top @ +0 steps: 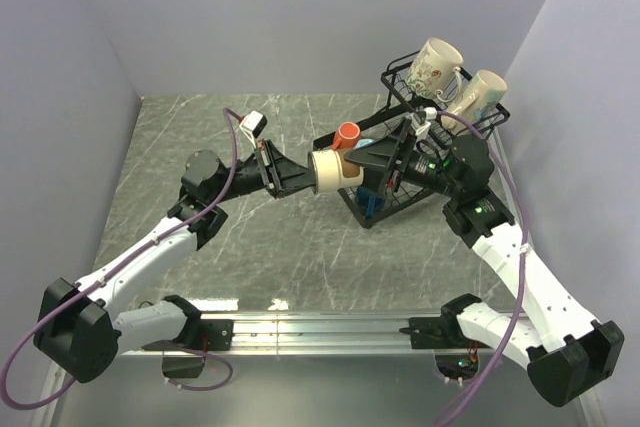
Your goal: Load the cups into the dish rack
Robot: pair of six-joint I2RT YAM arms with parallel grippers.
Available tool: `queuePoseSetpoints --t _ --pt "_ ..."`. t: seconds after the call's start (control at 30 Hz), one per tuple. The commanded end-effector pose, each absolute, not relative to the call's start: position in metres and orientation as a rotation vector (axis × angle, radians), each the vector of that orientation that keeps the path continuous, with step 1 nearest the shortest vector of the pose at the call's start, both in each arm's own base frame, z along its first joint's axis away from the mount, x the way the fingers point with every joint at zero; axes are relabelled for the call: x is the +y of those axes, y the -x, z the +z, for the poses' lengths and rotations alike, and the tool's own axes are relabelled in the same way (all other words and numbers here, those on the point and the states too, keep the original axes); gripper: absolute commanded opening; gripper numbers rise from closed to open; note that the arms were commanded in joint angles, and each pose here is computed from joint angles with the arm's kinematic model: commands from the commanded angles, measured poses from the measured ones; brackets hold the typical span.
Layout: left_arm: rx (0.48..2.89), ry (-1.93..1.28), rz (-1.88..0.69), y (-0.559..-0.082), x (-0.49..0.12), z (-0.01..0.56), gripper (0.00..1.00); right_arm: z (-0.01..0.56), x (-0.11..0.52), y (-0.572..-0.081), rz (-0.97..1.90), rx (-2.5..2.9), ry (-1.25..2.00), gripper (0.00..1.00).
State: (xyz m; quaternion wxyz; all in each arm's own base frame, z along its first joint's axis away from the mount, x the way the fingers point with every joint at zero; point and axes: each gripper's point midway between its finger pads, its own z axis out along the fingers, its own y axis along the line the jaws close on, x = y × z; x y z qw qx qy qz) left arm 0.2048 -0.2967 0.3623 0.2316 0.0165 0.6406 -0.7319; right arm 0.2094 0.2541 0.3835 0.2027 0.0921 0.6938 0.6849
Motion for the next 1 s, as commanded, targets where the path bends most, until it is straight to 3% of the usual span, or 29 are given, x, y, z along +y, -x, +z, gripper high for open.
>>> queuePoseSetpoints --t 0.0,0.1,0.13,0.3,0.37,0.43,0.47,0.5,0.53,0.57,0.63,0.97 --pt "1.676 -0.076 -1.938 -0.207 -0.292 0.382 0.0 0.401 0.256 -0.205 1.979 1.901 -0.201 0.84" --pt "1.701 -0.05 -1.902 -0.211 -0.291 0.373 0.0 0.412 0.257 -0.205 1.977 1.893 -0.171 0.67" --pt "1.709 -0.042 -1.898 -0.212 -0.292 0.37 0.0 0.412 0.258 -0.207 1.973 1.896 -0.17 0.56" --pt "1.731 -0.001 -1.864 -0.218 -0.291 0.36 0.0 0.42 0.258 -0.204 1.985 1.891 -0.142 0.2" --pt "1.764 0.014 -1.848 -0.221 -0.291 0.355 0.12 0.418 0.259 -0.205 1.975 1.905 -0.136 0.1" --pt "1.811 0.026 -1.812 -0.223 -0.292 0.348 0.3 0.419 0.258 -0.205 1.962 1.912 -0.124 0.05" --pt "1.822 0.025 -1.797 -0.223 -0.291 0.348 0.51 0.411 0.257 -0.207 1.931 1.948 -0.131 0.04" --pt "1.824 0.001 -1.764 -0.224 -0.29 0.351 0.6 0.417 0.252 -0.212 1.891 1.945 -0.137 0.02" --pt "1.882 0.025 -1.732 -0.224 -0.288 0.342 0.78 0.411 0.248 -0.219 1.81 1.961 -0.108 0.0" --pt "1.892 0.03 -1.703 -0.224 -0.285 0.341 0.89 0.396 0.241 -0.223 1.745 2.05 -0.177 0.0" --pt "1.912 0.027 -1.637 -0.224 -0.279 0.337 0.99 0.395 0.223 -0.242 1.601 2.049 -0.162 0.0" --pt "2.121 0.179 -1.332 -0.204 -0.234 0.284 0.97 0.313 0.09 -0.295 0.407 2.272 -0.351 0.0"
